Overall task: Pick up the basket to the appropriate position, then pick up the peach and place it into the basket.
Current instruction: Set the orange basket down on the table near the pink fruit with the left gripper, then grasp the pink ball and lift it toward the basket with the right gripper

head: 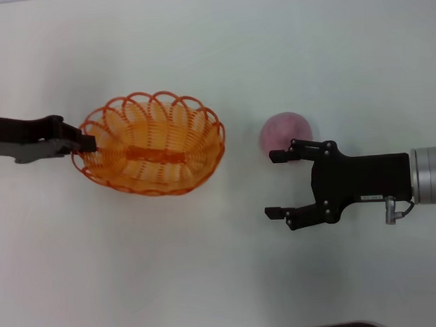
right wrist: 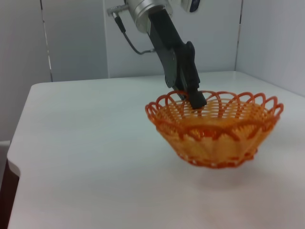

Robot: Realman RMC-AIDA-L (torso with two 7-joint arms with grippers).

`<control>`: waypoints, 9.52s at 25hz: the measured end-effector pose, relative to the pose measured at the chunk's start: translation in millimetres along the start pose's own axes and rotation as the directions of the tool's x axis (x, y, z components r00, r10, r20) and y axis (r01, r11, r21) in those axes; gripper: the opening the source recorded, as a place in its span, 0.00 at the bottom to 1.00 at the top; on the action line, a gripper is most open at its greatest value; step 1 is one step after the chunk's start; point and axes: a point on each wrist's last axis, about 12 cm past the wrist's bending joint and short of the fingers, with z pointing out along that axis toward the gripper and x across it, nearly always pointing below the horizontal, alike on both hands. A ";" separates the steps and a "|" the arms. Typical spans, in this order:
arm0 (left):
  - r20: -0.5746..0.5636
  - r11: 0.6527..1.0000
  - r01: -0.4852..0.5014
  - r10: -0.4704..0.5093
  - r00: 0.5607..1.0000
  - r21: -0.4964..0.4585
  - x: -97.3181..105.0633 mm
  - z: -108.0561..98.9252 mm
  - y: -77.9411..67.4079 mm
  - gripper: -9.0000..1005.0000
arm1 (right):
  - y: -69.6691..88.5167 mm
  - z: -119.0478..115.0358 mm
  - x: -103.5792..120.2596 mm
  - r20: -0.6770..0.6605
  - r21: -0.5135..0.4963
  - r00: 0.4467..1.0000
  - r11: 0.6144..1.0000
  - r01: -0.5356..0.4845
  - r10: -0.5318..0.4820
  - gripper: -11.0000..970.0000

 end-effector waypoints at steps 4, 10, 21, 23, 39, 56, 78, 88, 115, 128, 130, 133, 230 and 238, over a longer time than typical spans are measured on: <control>0.004 1.000 0.010 -0.010 1.000 0.008 6.4 7.1 -0.5 0.08 | -0.1 0.0 0.0 0.000 0.000 1.000 1.000 0.000 0.000 0.97; 0.094 0.997 0.065 -0.069 0.993 0.039 17.6 14.6 6.8 0.08 | 0.9 -0.4 1.0 -0.001 0.001 1.000 1.000 -0.004 0.004 0.97; 0.117 0.997 0.079 -0.080 0.990 0.012 26.1 25.7 14.8 0.08 | 1.5 -0.3 1.6 0.000 0.003 1.000 1.000 -0.008 0.008 0.98; 0.119 0.997 0.078 -0.078 0.990 0.001 26.2 27.5 15.5 0.08 | 1.9 0.2 1.7 0.001 0.001 1.000 1.000 -0.010 0.010 0.98; 0.139 0.996 0.085 -0.080 0.987 -0.028 28.0 27.7 20.3 0.09 | 2.0 1.3 1.5 0.002 -0.003 1.000 1.000 -0.011 0.011 0.98; 0.133 0.996 0.081 -0.086 0.987 0.036 27.6 24.6 14.3 0.16 | 2.1 1.2 1.6 0.002 -0.004 1.000 1.000 -0.012 0.012 0.98; 0.244 0.995 -0.094 0.088 0.966 0.016 22.4 5.2 19.1 0.86 | 1.9 1.2 1.4 0.004 -0.002 1.000 1.000 -0.012 0.012 0.97; 0.478 0.758 -0.652 0.585 0.655 -0.035 45.7 -11.5 14.3 0.88 | 1.6 1.4 0.9 0.006 -0.002 1.000 1.000 -0.012 0.012 0.98; 0.365 0.639 -0.768 0.726 0.583 -0.042 108.4 -15.2 40.3 0.87 | 3.0 0.6 1.3 0.011 -0.004 1.000 1.000 -0.008 0.008 0.97; 0.355 0.590 -0.807 0.764 0.539 -0.043 143.0 11.5 52.9 0.85 | 3.6 0.0 2.8 0.005 0.000 1.000 1.000 -0.011 0.011 0.98; 0.351 0.588 -0.808 0.765 0.541 -0.037 143.9 11.5 53.0 0.85 | 3.7 0.0 2.8 0.004 -0.001 1.000 1.000 -0.010 0.010 0.98; 0.328 0.587 -0.810 0.768 0.549 -0.019 145.5 13.1 53.5 0.84 | 3.7 -0.5 3.1 0.003 -0.001 1.000 1.000 -0.011 0.011 0.98; 0.323 0.595 -0.804 0.760 0.565 0.007 137.3 13.5 50.3 0.84 | -90.9 51.1 -115.3 -0.637 -0.058 0.767 0.997 0.046 -0.072 0.97; 0.322 0.595 -0.804 0.759 0.565 0.007 137.7 13.3 50.5 0.84 | -91.6 50.4 -116.8 -0.627 -0.045 0.777 0.998 0.037 -0.057 0.77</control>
